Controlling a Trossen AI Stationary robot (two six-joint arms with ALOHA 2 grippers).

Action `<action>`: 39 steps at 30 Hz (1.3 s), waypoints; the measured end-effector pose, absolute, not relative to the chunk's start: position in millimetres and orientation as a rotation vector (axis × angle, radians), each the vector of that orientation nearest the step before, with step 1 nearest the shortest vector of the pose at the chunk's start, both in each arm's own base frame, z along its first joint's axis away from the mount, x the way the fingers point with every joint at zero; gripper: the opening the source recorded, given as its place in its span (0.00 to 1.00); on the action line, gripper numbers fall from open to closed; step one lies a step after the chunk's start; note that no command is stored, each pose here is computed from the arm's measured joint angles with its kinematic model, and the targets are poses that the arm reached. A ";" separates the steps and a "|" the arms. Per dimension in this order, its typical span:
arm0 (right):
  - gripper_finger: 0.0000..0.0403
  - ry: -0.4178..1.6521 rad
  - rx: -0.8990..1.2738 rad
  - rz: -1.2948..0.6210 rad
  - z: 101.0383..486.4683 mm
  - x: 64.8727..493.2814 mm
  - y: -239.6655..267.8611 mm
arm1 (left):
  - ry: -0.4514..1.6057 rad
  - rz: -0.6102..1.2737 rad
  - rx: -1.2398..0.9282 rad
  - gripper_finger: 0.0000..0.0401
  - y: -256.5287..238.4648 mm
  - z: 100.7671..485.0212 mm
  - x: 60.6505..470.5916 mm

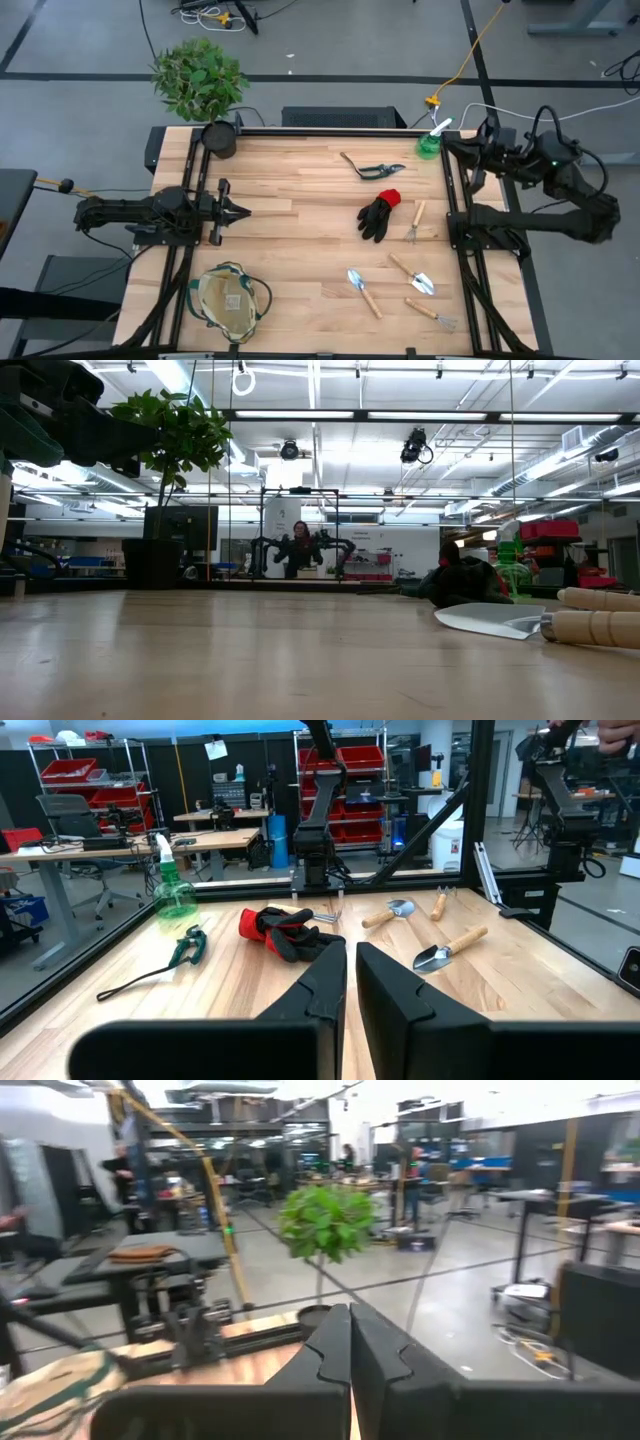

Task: Pick & Place Garden tools in Gardening bag
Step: Put the spray bottle into the gardening bag

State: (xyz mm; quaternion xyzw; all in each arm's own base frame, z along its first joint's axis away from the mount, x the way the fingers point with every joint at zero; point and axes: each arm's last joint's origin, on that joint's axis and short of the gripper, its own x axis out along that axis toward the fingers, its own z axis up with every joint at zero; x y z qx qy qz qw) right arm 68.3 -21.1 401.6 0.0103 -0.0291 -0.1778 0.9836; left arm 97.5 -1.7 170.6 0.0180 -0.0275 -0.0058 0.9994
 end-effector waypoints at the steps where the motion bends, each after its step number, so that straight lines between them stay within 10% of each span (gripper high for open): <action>1: 0.00 -0.058 0.020 -0.377 401.6 68.1 -22.5 | -0.055 -0.012 0.036 0.08 -1.7 170.5 97.5; 39: 0.01 0.181 0.020 -0.903 383.3 88.9 -97.9 | -0.055 -0.012 0.036 0.08 -1.7 170.5 97.5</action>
